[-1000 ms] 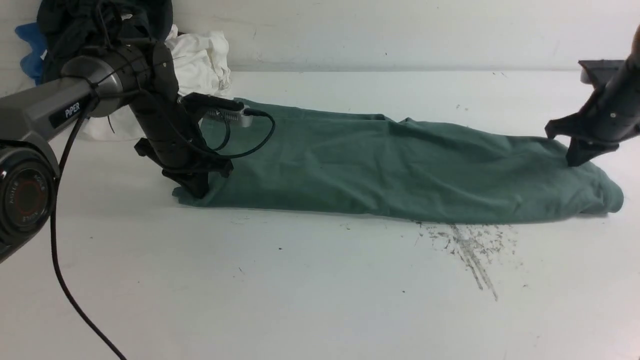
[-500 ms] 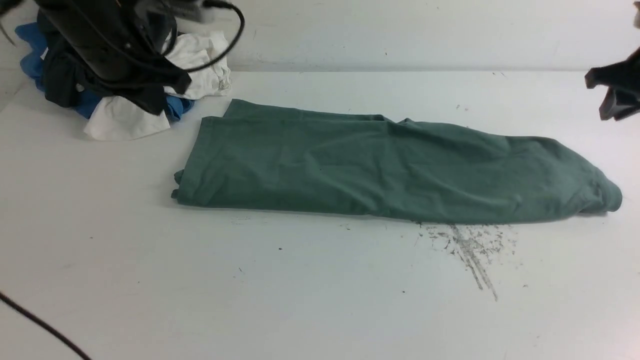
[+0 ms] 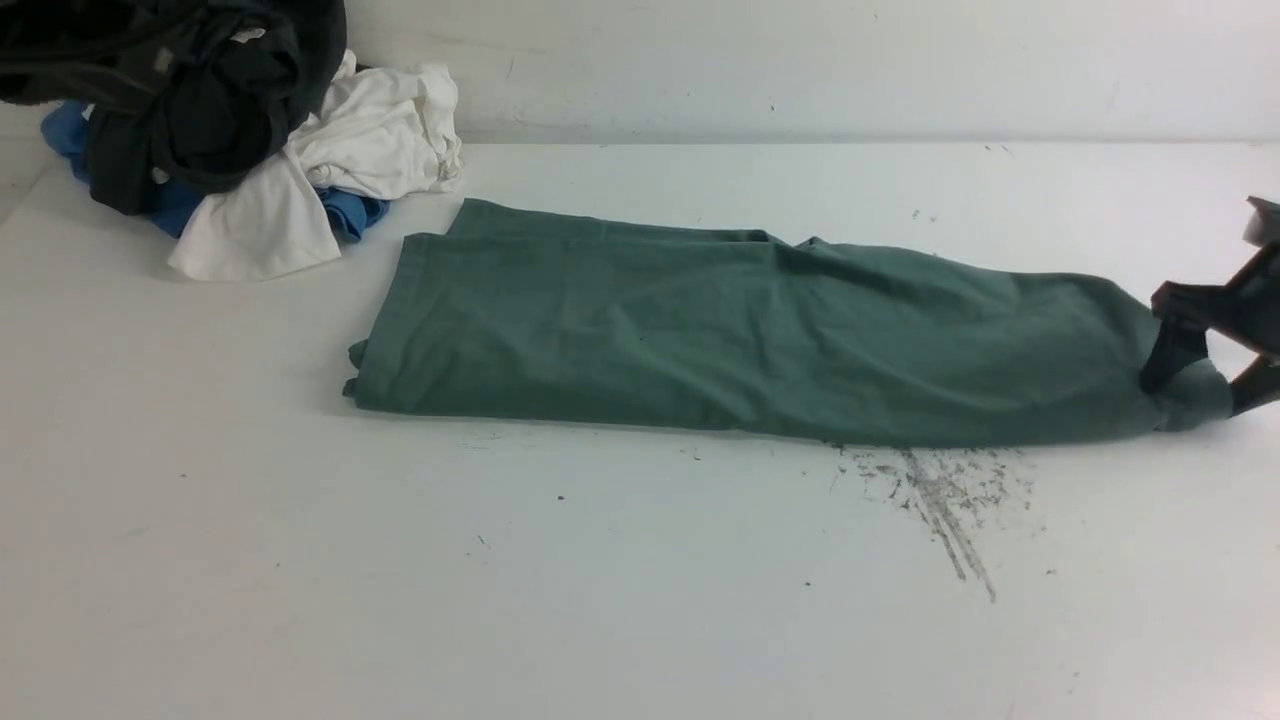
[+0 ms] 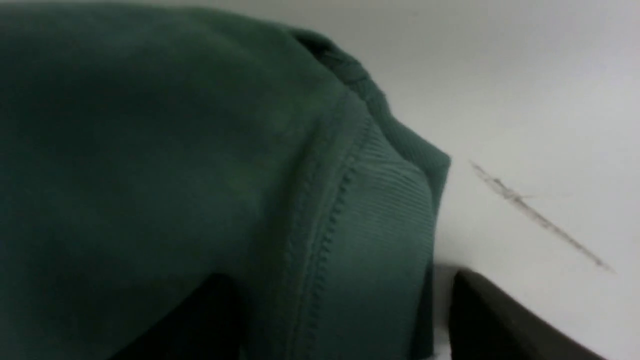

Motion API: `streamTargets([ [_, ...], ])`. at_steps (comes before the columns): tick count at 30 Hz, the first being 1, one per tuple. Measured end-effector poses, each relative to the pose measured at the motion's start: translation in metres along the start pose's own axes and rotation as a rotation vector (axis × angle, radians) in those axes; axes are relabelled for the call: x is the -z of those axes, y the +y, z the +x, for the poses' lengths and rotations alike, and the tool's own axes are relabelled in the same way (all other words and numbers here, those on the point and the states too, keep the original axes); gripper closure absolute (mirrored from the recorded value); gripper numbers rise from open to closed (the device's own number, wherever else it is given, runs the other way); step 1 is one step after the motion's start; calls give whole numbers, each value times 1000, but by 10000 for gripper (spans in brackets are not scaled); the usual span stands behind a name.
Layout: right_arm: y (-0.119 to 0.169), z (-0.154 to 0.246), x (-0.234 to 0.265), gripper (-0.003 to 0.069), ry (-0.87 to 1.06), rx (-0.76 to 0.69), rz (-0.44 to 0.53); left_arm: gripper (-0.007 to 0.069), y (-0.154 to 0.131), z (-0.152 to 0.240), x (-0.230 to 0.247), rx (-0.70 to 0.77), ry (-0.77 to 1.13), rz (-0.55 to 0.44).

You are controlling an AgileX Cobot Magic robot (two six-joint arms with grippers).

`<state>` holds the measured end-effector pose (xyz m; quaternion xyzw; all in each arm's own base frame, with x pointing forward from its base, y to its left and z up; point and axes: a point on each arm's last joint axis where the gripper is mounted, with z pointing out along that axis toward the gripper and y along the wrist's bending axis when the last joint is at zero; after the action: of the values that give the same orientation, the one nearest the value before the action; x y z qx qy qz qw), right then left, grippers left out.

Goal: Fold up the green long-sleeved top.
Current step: Use the right arm to clamp the right edge of the fabric, then use the right arm to drag the right edge of the fabric to the left and folds it over the left edge

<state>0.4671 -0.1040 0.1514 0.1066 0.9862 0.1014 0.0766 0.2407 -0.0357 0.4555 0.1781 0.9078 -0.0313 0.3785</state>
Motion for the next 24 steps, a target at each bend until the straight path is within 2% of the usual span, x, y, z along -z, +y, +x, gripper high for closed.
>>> streamTargets([
  [1, 2, 0, 0, 188, -3, 0, -9, 632, -1, 3, 7, -3, -8, -5],
  [3, 9, -1, -2, 315, -4, 15, -29, 632, -5, 16, 18, -9, -6, -16],
  [4, 10, -1, -2, 353, -4, 23, -32, 632, -6, 20, 23, -11, -11, -22],
  [5, 11, -1, -3, 446, -4, 34, -33, 632, -7, 30, 26, -15, 1, -35],
  [6, 11, -1, -3, 460, -3, 36, -33, 632, -8, 32, 29, -17, -3, -39],
  [7, 10, -2, -3, 513, -5, 46, -29, 632, -8, 38, 29, -20, 10, -48],
  [8, 9, -3, 0, 596, -9, 69, -10, 632, -9, 53, 30, -20, 33, -74],
  [9, 7, -5, 3, 617, -15, 87, 20, 632, -10, 65, 30, -16, 55, -92],
  [13, 1, -13, 27, 626, -70, 116, 127, 632, -11, 97, 25, 13, 117, -144],
  [16, 7, -22, 96, 626, -240, 115, 210, 632, -13, 135, 4, 76, 163, -183],
  [18, 21, -21, 127, 626, -321, 118, 195, 632, -15, 148, -8, 100, 176, -182],
  [21, 67, -12, 164, 626, -415, 165, 92, 632, -17, 166, -30, 120, 190, -176],
  [22, 71, -12, 165, 626, -417, 168, 76, 632, -17, 166, -32, 120, 191, -175],
  [23, 98, -7, 168, 626, -426, 212, 15, 632, -17, 170, -38, 121, 184, -174],
  [24, 112, -4, 168, 626, -424, 237, -18, 632, -17, 171, -40, 123, 183, -174],
])
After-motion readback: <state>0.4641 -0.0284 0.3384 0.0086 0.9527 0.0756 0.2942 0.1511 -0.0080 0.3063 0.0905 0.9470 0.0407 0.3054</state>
